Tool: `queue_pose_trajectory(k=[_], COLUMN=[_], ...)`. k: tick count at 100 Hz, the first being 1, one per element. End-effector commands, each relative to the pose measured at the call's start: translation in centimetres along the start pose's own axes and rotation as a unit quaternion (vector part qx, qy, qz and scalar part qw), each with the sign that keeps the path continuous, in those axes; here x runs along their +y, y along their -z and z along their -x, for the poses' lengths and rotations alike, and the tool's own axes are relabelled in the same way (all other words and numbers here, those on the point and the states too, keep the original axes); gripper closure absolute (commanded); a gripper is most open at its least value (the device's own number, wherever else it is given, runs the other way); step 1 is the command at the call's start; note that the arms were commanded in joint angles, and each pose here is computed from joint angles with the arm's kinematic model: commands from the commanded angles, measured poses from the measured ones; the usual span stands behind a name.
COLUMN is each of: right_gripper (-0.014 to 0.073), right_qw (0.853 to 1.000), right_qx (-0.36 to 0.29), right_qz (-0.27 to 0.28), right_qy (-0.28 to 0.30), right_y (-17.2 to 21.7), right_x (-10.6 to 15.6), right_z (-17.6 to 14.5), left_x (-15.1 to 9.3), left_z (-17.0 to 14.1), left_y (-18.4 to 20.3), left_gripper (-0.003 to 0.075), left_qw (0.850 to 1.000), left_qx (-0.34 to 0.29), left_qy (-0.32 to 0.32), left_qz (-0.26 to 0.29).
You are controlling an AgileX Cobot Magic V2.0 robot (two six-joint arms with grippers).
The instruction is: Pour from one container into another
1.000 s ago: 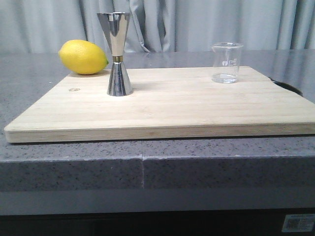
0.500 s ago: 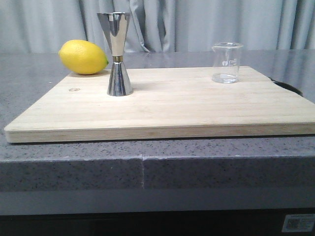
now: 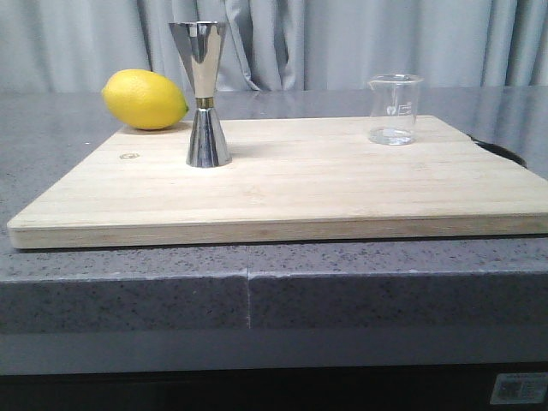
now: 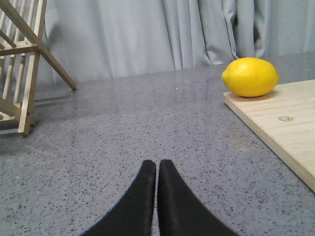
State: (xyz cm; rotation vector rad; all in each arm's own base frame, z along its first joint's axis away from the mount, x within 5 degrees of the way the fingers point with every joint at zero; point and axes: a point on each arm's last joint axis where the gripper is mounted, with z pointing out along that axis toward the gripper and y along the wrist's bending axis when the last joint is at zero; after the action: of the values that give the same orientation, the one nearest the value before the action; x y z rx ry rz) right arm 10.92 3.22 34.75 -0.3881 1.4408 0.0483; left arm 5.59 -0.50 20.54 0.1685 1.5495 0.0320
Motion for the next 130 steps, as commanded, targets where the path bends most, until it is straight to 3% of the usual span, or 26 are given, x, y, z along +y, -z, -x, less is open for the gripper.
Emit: queue_pose_trajectory(k=[1,56,69,82,130], right_gripper=[0.0664,0.0664,0.0664,0.0664,0.0664], right_qw=[1.0,1.0,0.999,0.999,1.0], right_qx=[-0.012,-0.004,-0.001,0.008,0.017], right_qz=[-0.009,-0.021,-0.037,-0.038,-0.015], right_qy=[0.005,0.005,-0.03,0.003,0.014], right_y=[0.05,-0.01,0.01,0.01,-0.01], right_x=[-0.33,-0.49,-0.77,-0.79,-0.36], right_z=[0.88,0.49,0.4,0.27,0.1], left_x=[-0.03,-0.03,-0.03,-0.03,-0.03], left_z=[-0.14,-0.14,-0.14,-0.14,-0.14], left_y=[0.08,0.08,0.08,0.08,0.08], left_gripper=[0.0739,0.0739,0.0739,0.0739,0.0739], left_qw=[0.999,0.999,0.999,0.999,0.999], left_qx=[-0.035,-0.035,-0.035,-0.035,-0.035], left_qy=[0.003,0.003,0.003,0.003,0.003], left_qz=[0.002,0.002,0.002,0.002,0.002])
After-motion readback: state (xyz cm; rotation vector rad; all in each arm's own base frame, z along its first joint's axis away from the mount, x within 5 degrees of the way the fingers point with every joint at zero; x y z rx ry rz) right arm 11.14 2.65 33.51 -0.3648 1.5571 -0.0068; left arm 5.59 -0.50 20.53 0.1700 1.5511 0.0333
